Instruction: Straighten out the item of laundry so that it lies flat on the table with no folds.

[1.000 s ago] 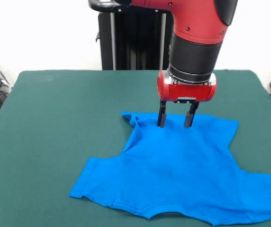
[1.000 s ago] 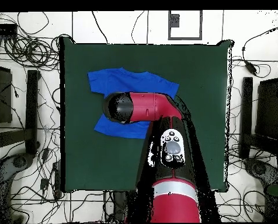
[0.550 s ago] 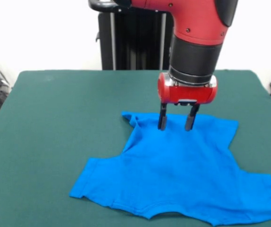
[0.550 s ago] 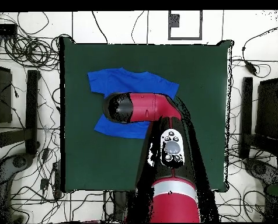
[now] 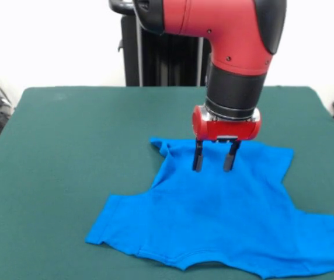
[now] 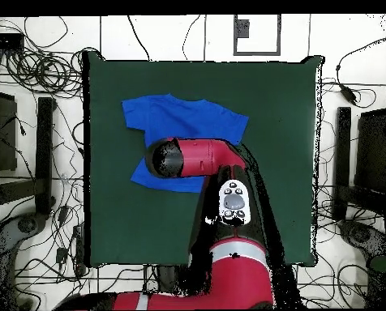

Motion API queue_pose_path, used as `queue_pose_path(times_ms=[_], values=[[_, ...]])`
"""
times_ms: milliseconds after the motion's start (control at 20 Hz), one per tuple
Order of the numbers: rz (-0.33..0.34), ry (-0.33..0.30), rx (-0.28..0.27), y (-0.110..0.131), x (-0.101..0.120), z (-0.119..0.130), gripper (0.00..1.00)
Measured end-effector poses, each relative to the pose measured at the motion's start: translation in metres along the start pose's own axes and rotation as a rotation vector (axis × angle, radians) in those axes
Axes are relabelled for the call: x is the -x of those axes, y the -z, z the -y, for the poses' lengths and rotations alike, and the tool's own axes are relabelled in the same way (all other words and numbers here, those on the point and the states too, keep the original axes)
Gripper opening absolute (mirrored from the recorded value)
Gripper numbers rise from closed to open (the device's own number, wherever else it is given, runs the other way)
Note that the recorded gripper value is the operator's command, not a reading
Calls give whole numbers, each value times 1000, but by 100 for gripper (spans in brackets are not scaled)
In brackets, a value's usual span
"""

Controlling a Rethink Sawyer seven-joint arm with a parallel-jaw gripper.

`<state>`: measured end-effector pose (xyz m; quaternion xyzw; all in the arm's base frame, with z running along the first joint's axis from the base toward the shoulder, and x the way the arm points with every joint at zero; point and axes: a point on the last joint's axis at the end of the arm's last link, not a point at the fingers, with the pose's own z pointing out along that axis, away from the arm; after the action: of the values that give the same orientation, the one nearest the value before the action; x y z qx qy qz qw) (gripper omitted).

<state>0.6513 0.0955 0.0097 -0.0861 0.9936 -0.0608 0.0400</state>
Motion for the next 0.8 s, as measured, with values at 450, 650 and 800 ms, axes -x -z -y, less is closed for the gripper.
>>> queue_pose_path(times_ms=[450,650,800], values=[[-46,32,1,-15,-30,-7,100],[-64,35,7,-17,-43,-10,100],[-64,36,11,-19,-50,-12,100]])
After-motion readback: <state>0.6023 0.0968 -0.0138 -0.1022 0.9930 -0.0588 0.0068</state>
